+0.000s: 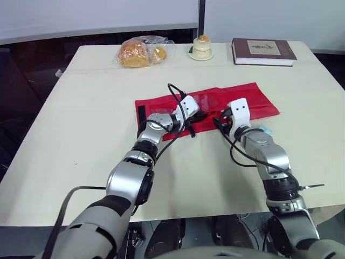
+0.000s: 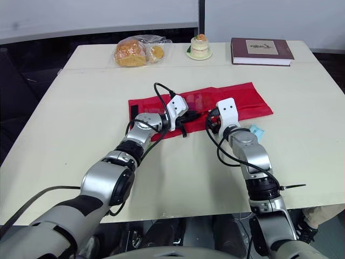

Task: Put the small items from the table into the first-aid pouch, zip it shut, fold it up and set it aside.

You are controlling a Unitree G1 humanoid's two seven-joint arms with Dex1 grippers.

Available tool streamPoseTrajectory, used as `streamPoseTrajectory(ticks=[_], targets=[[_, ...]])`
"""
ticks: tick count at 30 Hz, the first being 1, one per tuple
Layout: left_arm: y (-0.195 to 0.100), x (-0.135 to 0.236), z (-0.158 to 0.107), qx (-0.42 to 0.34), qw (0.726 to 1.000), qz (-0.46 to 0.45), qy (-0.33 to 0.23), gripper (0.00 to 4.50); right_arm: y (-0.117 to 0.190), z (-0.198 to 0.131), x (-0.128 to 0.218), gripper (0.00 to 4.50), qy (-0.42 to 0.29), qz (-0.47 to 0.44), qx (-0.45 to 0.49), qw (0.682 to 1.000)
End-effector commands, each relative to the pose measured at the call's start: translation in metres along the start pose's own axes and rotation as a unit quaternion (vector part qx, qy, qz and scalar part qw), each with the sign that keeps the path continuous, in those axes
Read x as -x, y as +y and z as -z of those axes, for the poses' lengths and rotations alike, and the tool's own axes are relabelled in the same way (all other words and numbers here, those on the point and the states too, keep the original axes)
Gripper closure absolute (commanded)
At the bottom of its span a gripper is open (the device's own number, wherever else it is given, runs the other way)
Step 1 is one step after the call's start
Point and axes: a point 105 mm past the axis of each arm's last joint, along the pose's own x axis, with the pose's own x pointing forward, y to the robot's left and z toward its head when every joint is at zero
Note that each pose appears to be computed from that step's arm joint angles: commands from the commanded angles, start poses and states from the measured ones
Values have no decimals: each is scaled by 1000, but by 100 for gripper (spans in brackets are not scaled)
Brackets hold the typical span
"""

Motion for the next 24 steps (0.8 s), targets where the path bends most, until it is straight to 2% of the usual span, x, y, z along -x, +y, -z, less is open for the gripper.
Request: streamPoseTrajectory(ticks=[1,2,9,13,15,21,24], targets=[[-1,-3,-8,-9,1000,6,-10,450,0,-16,0,408,-29,7,22,999],[-1,-3,-8,-9,1000,7,-11,450,0,-16,-2,448,-28,7,25,999],[-8,-6,-11,-14,999,26,-17,450,-2,-26,-28,448,-46,19,50,997],[-10,-6,-11,-17,999,32,-17,450,-13,-38,-37,448,-87,51,110,989],[-10,-6,-11,-20,999,35,-18,450,-9,-36,-36,448,-105,38,102,989],[-2,1,-5,-23,1000,17,-4,450,15,-22,-14,448,-125,-34,95,987],[6,5,-5,-23,1000,-6,1,450,30,-26,16,448,-153,-96,117,977]])
